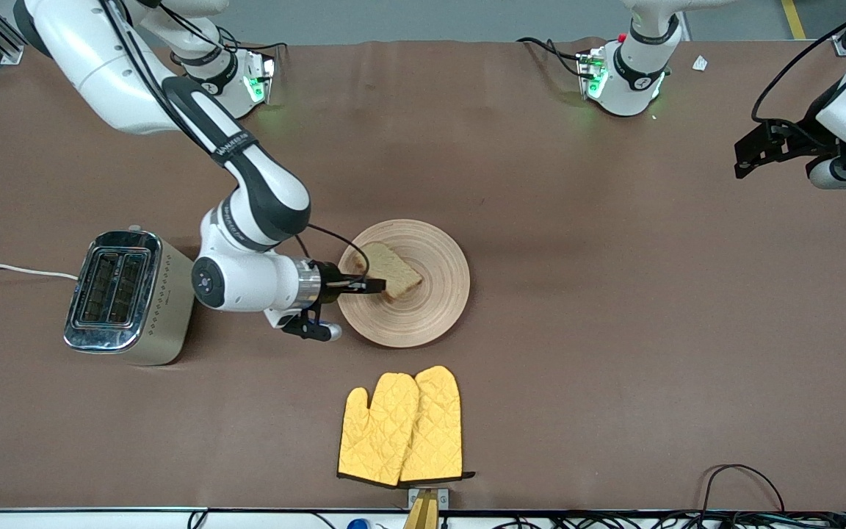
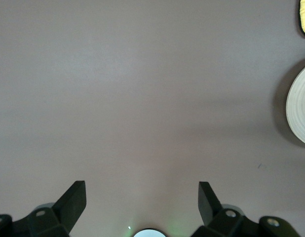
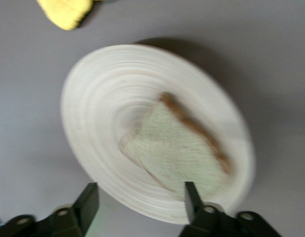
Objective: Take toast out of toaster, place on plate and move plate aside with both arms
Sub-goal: 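Carry the bread over the wooden plate and release it with the right gripper, then withdraw the right gripper toward the toaster while the left gripper reaches out, then move the left gripper to the plate rim and grip the rim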
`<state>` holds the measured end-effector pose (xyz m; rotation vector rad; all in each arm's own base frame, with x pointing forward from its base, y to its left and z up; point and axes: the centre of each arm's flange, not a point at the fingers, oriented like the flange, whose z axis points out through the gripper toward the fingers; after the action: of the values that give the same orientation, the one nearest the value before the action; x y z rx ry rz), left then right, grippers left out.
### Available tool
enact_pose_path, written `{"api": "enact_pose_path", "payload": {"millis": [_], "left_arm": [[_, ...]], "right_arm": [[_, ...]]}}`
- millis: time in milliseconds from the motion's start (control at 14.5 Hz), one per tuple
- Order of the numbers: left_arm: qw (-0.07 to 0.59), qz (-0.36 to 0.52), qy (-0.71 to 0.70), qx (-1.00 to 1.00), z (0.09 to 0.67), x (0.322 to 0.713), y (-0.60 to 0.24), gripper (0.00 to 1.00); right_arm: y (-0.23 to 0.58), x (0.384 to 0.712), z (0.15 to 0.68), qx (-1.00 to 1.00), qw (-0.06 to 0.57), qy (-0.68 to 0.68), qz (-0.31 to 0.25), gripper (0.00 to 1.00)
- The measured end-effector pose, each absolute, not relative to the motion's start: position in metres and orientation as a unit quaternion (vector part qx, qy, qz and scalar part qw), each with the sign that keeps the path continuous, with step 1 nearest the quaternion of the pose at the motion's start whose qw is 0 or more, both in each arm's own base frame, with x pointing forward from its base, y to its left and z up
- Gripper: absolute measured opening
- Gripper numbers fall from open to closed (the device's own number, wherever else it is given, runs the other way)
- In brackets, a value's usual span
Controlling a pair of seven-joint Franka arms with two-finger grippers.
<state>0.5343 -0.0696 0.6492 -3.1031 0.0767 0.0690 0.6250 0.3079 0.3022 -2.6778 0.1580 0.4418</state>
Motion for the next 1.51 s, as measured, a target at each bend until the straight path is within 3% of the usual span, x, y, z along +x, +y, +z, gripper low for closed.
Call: {"api": "enact_pose_path", "payload": {"millis": [138, 550, 757, 894, 1101, 1513], "left_arm": [[0.018, 0.023, 0.025, -0.999, 0.649, 0.535, -0.07, 1.0], [0.016, 0.025, 0.025, -0.999, 0.646, 0.536, -0.07, 1.0], [-0.047, 0.041, 0.025, -0.998, 0.627, 0.548, -0.079, 1.0], [-0.109, 0.064, 0.014, -0.992, 0.595, 0.567, -0.08, 1.0], [-0.173, 0.087, 0.019, -0.981, 0.53, 0.604, -0.089, 1.0], [-0.315, 0.055, 0.088, -0.943, 0.37, 0.648, -0.109, 1.0]], "right_arm": [[0.287, 0.631, 0.32, -0.973, 0.166, 0.035, 0.154, 1.0], [0.205, 0.661, 0.395, -0.989, 0.101, 0.006, 0.111, 1.0], [0.139, 0.674, 0.436, -0.995, 0.077, 0.004, 0.071, 1.0], [0.097, 0.676, 0.461, -0.997, 0.062, -0.007, 0.047, 1.0], [0.037, 0.664, 0.493, -0.998, 0.036, -0.002, 0.055, 1.0], [-0.026, 0.628, 0.571, -0.999, 0.008, 0.044, 0.031, 1.0]]}}
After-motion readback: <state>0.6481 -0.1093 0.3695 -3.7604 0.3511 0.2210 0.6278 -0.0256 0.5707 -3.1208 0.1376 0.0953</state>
